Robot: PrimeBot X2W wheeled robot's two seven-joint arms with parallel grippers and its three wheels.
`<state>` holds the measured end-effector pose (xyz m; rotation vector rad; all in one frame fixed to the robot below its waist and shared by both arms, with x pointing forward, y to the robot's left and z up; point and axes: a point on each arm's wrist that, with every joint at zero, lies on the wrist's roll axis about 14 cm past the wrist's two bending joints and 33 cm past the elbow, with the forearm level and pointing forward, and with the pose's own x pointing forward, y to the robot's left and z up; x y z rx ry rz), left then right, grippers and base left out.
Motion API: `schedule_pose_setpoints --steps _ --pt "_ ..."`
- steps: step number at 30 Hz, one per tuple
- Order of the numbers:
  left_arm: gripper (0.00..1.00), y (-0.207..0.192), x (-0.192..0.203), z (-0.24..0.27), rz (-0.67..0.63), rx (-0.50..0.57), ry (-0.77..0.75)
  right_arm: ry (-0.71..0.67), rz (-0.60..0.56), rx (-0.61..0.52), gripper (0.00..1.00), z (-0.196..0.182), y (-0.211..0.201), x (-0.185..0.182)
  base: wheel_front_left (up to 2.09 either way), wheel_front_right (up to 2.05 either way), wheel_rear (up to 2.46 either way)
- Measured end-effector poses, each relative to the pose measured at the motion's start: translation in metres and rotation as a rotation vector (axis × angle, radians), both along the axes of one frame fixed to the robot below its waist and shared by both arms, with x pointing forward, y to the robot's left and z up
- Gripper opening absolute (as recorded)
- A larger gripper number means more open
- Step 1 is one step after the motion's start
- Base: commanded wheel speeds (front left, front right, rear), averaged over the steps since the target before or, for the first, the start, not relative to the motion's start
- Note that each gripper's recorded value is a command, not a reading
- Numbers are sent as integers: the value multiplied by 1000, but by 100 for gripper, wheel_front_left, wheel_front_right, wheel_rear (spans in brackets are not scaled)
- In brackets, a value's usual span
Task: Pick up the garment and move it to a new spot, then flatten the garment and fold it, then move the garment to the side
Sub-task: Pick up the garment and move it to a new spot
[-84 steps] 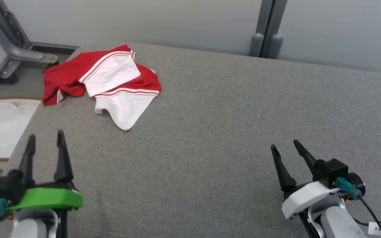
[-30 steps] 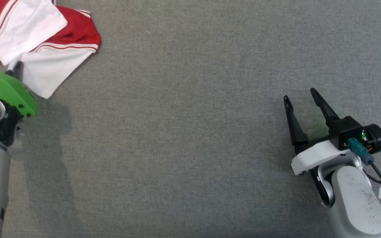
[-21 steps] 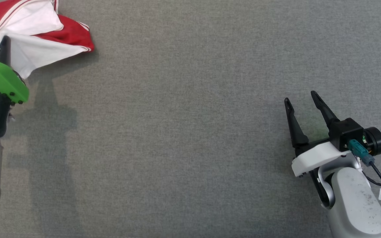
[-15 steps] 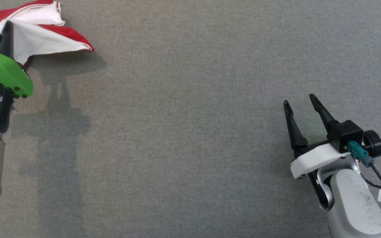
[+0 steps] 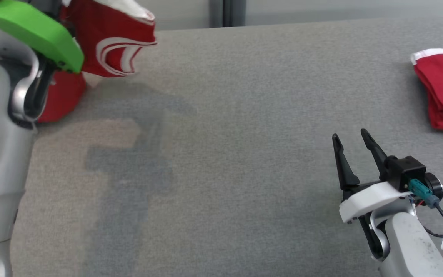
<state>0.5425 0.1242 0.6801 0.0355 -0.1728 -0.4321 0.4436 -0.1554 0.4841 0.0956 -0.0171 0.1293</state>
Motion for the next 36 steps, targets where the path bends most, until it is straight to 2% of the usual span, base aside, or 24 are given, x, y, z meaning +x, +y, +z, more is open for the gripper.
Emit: schedule_pose_setpoints --steps 11,14,18,25,31,36 --pt "0 -158 -55 118 -397 -113 -293 -54 -166 23 100 25 -59 -43 0 0 0" --pt "0 -183 -69 147 -471 -162 -359 -69 -212 25 100 31 -74 -52 0 0 0" --pt "0 -193 -67 166 -494 -231 -386 -79 -266 23 100 34 -92 -62 0 0 0" --pt "0 -175 -8 117 -381 -215 -272 -69 -314 24 100 30 -108 -62 0 0 0" --pt "0 -135 57 15 -216 -114 -57 -42 -328 23 100 20 -114 -54 0 0 0" --pt "0 -91 91 -68 -79 -36 84 -16 -327 17 100 10 -115 -44 0 0 0"
